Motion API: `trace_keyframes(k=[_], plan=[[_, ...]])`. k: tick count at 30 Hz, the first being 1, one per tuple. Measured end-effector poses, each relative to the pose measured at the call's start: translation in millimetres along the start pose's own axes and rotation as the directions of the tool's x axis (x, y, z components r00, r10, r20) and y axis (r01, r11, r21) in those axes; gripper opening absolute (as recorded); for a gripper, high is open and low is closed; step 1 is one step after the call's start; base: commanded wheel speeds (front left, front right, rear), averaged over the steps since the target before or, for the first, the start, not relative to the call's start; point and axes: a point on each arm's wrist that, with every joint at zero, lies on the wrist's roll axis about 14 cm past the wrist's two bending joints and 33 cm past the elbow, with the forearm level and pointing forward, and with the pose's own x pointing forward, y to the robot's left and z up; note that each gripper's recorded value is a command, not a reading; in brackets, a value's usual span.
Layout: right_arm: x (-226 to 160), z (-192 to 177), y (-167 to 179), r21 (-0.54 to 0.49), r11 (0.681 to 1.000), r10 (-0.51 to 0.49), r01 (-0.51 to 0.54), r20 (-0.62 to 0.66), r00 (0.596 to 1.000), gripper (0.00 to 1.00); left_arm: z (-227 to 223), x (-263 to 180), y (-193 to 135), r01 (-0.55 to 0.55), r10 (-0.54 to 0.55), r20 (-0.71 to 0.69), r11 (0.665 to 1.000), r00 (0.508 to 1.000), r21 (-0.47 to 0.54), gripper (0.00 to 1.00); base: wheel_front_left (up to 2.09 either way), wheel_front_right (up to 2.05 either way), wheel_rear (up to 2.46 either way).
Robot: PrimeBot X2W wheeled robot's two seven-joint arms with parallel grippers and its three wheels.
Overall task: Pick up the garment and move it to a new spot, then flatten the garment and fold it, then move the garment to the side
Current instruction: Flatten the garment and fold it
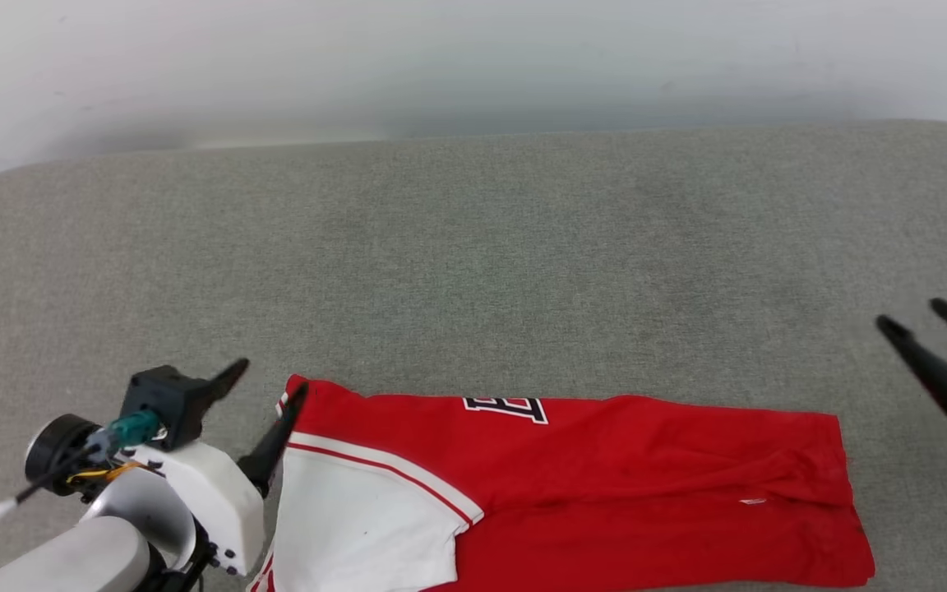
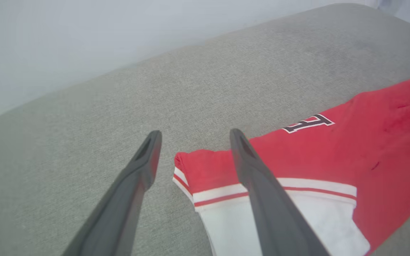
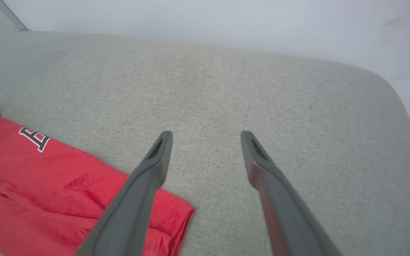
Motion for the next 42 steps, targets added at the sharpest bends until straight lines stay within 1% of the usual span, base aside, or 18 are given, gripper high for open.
trace_keyframes(k=[2,4,6,8,10,15,17,22,28,32,33,34,35,39,42], plan=[[-2,-3,-14,0.020,0.999,-0.047,0.047,0.008,0.999,1.00,6,-1,7,-0.049,0.048,0.063,0.999,0.997,0.012,1.00,0.00,0.00,0.00],[-2,-11,-21,0.046,0.996,-0.080,0.079,0.010,0.997,1.00,12,-1,10,-0.091,0.092,0.126,0.996,0.988,-0.011,1.00,0.00,0.00,0.00],[-2,-18,-26,0.084,0.991,-0.109,0.108,0.013,0.994,1.00,12,-1,15,-0.138,0.141,0.155,0.990,0.978,-0.029,1.00,0.00,0.00,0.00],[-1,-30,-25,0.125,0.985,-0.121,0.120,0.001,0.993,1.00,11,-1,22,-0.185,0.190,0.171,0.982,0.967,-0.047,1.00,0.00,0.00,0.00],[0,-48,-17,0.170,0.979,-0.112,0.117,-0.038,0.993,1.00,9,-2,26,-0.227,0.236,0.181,0.972,0.955,-0.069,1.00,0.00,0.00,0.00],[0,-88,5,0.274,0.955,-0.073,0.112,-0.150,0.986,1.00,21,-6,38,-0.324,0.338,0.259,0.941,0.905,-0.096,1.00,0.00,0.00,0.00],[0,-102,14,0.323,0.940,-0.047,0.108,-0.191,0.980,1.00,18,-10,40,-0.354,0.372,0.267,0.928,0.889,-0.115,1.00,0.00,0.00,0.00],[-2,-134,35,0.399,0.911,0.018,0.107,-0.298,0.954,1.00,10,-19,43,-0.410,0.440,0.285,0.898,0.852,-0.160,1.00,0.00,0.00,0.00],[1,-150,63,0.428,0.901,0.109,0.063,-0.365,0.925,1.00,1,-34,54,-0.498,0.548,0.285,0.835,0.786,-0.233,1.00,0.00,0.00,0.00],[2,-152,74,0.443,0.896,0.147,0.041,-0.381,0.913,1.00,-9,-42,51,-0.521,0.568,0.279,0.822,0.774,-0.229,1.00,0.00,0.00,0.00],[2,-153,76,0.443,0.896,0.152,0.037,-0.383,0.911,0.64,-11,-44,51,-0.529,0.576,0.278,0.817,0.769,-0.229,1.00,0.00,0.00,0.00],[3,-153,77,0.443,0.896,0.155,0.034,-0.383,0.911,0.21,-11,-46,52,-0.540,0.587,0.280,0.809,0.760,-0.232,1.00,0.00,0.00,0.00],[3,-153,78,0.444,0.896,0.156,0.033,-0.383,0.911,0.00,-11,-48,52,-0.549,0.595,0.283,0.803,0.752,-0.231,1.00,0.00,0.00,0.00],[4,-152,85,0.442,0.897,0.169,0.017,-0.377,0.911,0.00,-15,-57,50,-0.579,0.622,0.285,0.783,0.729,-0.229,1.00,0.00,0.00,0.00],[4,-150,84,0.435,0.900,0.162,0.015,-0.367,0.916,0.00,-13,-63,45,-0.585,0.616,0.305,0.787,0.726,-0.196,1.00,0.00,0.00,0.00]])
